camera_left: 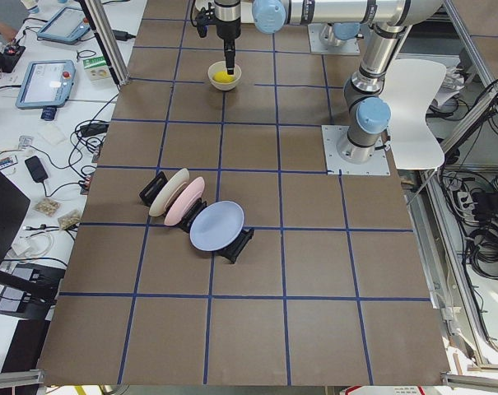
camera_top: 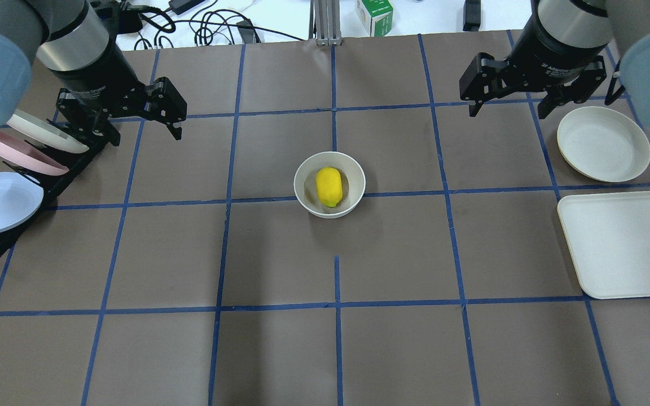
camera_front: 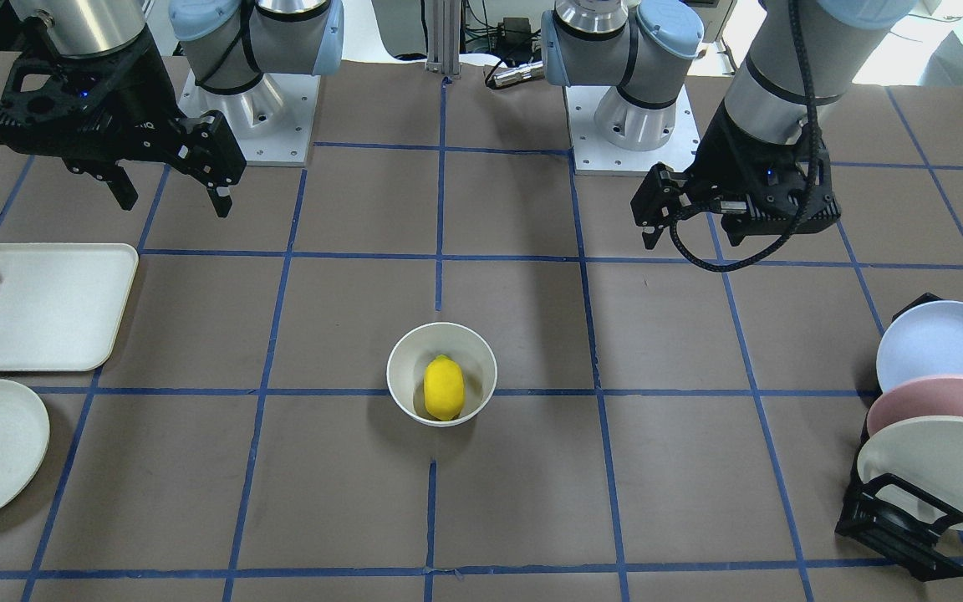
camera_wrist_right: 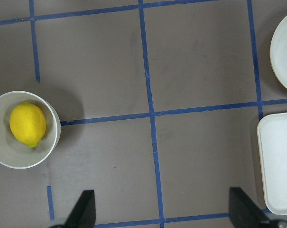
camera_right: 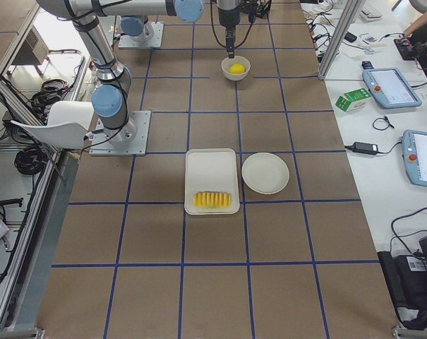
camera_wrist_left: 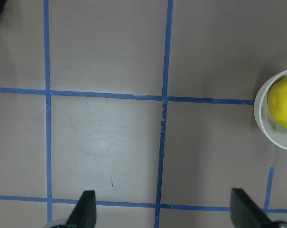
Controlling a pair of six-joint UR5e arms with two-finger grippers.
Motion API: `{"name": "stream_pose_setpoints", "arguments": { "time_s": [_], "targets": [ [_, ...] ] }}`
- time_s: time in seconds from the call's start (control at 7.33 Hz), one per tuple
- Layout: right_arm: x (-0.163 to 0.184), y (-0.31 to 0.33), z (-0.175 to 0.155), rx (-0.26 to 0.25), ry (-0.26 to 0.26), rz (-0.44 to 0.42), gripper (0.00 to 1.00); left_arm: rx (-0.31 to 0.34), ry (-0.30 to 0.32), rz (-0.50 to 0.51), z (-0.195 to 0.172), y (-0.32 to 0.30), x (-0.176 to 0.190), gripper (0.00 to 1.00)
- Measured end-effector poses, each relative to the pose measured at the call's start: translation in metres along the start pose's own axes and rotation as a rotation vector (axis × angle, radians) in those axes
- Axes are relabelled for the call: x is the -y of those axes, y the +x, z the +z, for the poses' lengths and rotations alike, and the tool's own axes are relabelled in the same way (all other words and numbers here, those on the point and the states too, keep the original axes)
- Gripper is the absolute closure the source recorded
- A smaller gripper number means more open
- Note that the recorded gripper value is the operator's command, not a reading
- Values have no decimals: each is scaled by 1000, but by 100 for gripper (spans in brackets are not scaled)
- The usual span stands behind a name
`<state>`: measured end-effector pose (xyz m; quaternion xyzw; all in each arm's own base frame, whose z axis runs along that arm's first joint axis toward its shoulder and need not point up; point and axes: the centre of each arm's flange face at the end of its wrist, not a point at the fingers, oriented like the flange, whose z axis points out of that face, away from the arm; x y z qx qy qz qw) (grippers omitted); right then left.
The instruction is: Place bowl and put lemon in it
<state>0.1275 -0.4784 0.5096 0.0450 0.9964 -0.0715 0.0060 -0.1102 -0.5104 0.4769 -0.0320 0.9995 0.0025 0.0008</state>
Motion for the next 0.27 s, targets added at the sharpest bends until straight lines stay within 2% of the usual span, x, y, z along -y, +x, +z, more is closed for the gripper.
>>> {"name": "stream_pose_setpoints", "arguments": {
  "time_s": [0.27],
  "targets": [
    [-1, 0, -1, 2, 2, 4, 0, 0, 0, 2, 0, 1, 0, 0]
  ]
}}
